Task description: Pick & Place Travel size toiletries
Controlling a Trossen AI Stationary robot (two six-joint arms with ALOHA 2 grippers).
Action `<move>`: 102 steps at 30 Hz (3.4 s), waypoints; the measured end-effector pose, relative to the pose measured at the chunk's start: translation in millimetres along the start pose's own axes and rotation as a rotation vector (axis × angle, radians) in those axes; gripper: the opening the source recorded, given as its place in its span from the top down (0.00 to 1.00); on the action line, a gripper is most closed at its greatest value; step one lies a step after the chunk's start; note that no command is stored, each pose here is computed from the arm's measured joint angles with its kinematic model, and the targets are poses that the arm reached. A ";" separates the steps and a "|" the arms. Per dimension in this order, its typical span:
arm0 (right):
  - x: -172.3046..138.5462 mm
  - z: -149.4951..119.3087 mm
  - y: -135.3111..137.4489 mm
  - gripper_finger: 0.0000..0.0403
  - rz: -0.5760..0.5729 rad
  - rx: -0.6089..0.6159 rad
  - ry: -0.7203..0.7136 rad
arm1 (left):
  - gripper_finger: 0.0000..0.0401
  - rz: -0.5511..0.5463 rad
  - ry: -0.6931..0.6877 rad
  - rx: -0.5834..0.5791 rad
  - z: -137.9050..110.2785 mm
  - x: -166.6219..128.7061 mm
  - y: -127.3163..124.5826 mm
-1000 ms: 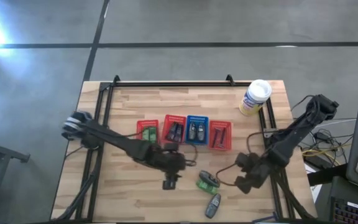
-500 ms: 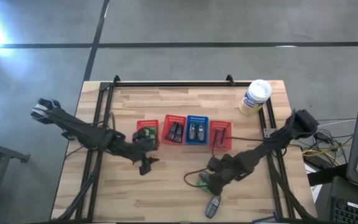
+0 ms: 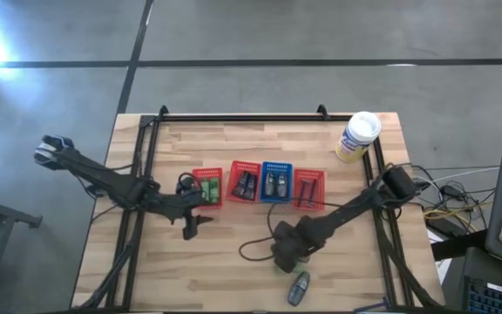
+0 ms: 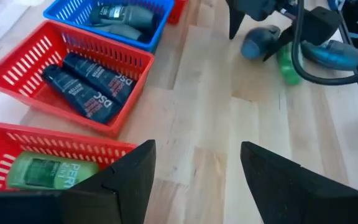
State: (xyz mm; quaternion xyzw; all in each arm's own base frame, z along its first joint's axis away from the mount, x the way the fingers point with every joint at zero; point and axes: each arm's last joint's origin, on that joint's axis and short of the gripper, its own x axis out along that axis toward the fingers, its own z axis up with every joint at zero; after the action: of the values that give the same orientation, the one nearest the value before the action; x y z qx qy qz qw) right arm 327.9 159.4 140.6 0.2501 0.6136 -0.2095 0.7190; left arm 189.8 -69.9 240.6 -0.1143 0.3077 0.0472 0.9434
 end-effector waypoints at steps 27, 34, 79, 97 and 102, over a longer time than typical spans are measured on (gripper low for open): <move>-110.3 125.3 -112.1 0.53 0.207 0.489 -0.220 | 0.41 0.117 -0.162 0.066 6.1 -19.2 11.4; -92.3 160.1 -157.1 0.51 0.165 0.598 -0.199 | 0.41 0.146 -0.182 0.009 6.6 -19.8 12.6; -52.2 -73.9 86.1 0.12 0.206 -1.087 -0.016 | 0.41 0.147 -0.164 0.059 5.5 -19.1 12.7; -0.3 -79.4 92.8 0.39 0.112 -1.031 0.125 | 0.41 0.136 -0.138 0.065 3.1 -18.6 13.0; -7.1 -75.0 88.8 0.50 0.107 -0.927 0.157 | 0.41 0.137 -0.134 0.068 2.8 -18.5 13.2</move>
State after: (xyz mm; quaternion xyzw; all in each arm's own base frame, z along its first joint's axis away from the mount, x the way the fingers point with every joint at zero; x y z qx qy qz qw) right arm 322.4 275.6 147.5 -0.0511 0.6813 0.1434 0.7160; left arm 174.4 -56.8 251.3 -0.0575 0.2524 0.1088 0.9598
